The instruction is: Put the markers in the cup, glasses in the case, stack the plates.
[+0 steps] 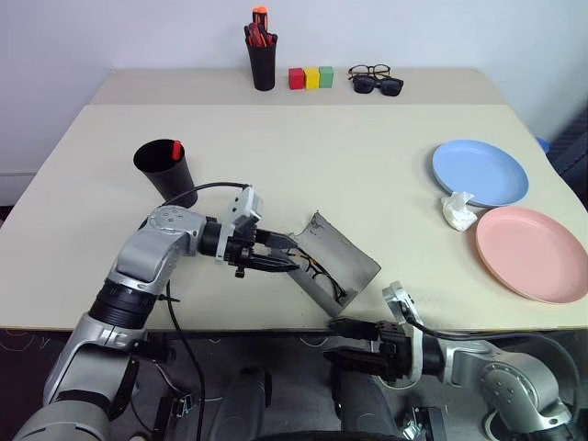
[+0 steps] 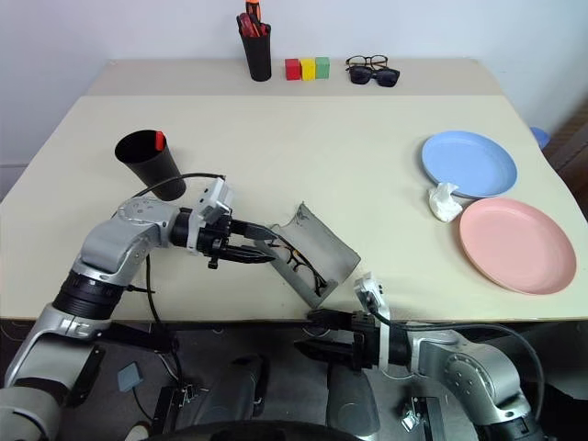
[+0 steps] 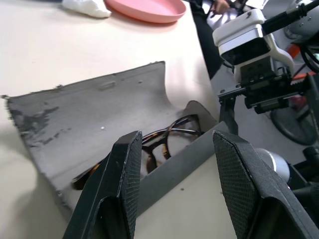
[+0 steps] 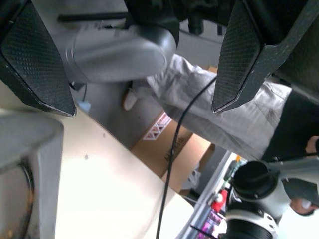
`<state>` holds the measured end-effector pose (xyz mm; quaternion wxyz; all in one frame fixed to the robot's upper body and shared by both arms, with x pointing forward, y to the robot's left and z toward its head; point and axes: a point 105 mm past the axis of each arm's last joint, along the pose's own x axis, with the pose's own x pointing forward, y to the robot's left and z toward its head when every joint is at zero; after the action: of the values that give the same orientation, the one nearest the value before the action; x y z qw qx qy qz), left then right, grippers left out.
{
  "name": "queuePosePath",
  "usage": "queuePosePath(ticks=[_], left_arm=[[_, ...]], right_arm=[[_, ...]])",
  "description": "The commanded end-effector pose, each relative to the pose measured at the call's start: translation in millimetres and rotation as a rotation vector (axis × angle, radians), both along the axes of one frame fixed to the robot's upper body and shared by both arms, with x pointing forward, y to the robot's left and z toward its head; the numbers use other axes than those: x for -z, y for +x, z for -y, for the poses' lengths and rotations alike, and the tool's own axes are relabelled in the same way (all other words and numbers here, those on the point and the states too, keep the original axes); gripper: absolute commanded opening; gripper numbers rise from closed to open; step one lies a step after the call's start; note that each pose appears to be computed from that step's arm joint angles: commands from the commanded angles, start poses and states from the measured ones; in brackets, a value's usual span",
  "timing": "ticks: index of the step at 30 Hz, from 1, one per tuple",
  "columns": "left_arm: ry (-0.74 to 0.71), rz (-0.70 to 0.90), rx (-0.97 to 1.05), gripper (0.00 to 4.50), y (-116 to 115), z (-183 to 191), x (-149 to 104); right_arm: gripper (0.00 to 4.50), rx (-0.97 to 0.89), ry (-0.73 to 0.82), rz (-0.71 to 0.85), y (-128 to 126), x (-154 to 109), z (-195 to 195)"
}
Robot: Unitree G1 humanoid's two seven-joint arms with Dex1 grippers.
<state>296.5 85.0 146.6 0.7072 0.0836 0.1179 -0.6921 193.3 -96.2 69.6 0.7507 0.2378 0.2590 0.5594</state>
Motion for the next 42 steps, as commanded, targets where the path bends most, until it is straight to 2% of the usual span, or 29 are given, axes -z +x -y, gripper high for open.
queuePosePath(ticks=[1, 15, 23, 27, 30, 34, 36, 42], left_arm=[[-0.032, 0.037, -0.007, 2.28, -1.9, -1.2, -11.8], [-0.058, 0.050, -0.054, 2.28, -1.3, 3.1, -15.1], [-0.086, 0.098, -0.131, 2.28, 11.6, 10.0, -23.5], [-0.078, 0.141, -0.191, 2.28, 24.8, 6.0, -31.0], [-0.074, 0.160, -0.226, 2.28, 33.8, 3.1, -35.9], [-0.070, 0.229, -0.292, 2.28, 50.1, 0.1, -39.9], [-0.073, 0.313, -0.353, 2.28, 63.6, -1.9, -43.5], [0.006, 0.317, -0.358, 2.28, 85.8, -8.0, -39.4]], right_arm=[[4.46, 0.071, 0.021, 0.054, 18.3, -9.2, 1.0], [4.46, 0.317, -0.031, 0.158, 68.0, -18.7, 43.3], [4.46, 0.436, -0.065, 0.227, 91.7, -25.5, 64.6], [4.46, 0.354, -0.122, 0.296, 61.6, -46.8, 78.3], [4.46, 0.312, -0.297, 0.391, 35.7, -50.4, 93.6], [4.46, 0.301, -0.582, 0.595, 18.0, -53.4, 120.9], [4.46, 0.270, -0.716, 0.690, 8.8, -55.5, 134.7], [4.46, 0.336, -0.814, 0.794, -15.7, -82.9, 162.2]])
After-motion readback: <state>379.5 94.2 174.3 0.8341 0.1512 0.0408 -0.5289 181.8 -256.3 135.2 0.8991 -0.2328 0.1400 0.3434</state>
